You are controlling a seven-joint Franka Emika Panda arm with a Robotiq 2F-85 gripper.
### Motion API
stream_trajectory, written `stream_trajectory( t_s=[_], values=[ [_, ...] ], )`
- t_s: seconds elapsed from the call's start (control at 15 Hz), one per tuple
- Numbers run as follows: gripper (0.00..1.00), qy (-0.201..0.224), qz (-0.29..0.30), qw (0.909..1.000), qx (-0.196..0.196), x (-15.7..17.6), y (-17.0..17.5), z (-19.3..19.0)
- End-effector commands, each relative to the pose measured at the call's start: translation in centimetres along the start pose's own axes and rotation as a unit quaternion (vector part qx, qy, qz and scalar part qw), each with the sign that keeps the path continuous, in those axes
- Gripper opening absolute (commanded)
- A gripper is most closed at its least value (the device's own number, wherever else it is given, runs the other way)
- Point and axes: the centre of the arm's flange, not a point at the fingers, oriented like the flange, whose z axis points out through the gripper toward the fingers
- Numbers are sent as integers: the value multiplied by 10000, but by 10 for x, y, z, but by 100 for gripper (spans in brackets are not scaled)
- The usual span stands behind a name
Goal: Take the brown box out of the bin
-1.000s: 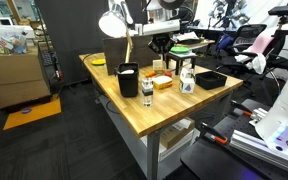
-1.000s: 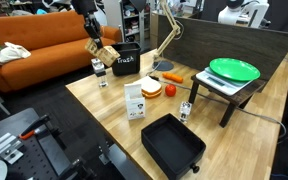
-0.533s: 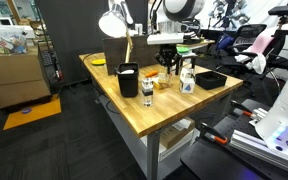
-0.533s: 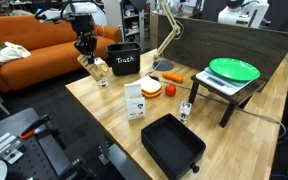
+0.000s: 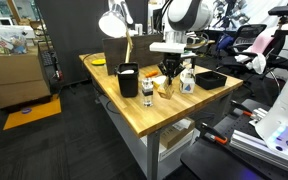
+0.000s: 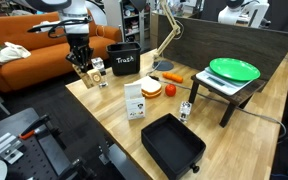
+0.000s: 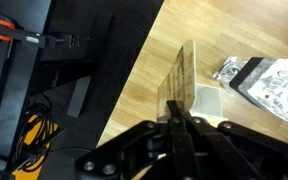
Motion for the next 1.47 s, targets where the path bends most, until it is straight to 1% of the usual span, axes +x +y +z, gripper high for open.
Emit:
stream_trajectory(
  t_s=[0.0,0.47,0.73,0.8,0.87,0.93,1.07,1.4],
  values=[
    [0,-149,224,9993,274,-3,6,7],
    [0,-415,557,9967,412,-3,16,21],
    [0,-565,596,9951,550,-2,20,28],
    [2,-599,590,9948,583,-3,21,28],
    [27,-642,586,9944,608,-3,21,29],
    [27,-679,592,9939,633,-3,22,29],
    [38,-738,589,9933,672,-3,22,29],
    [73,-786,583,9928,685,-6,26,28]
  ],
)
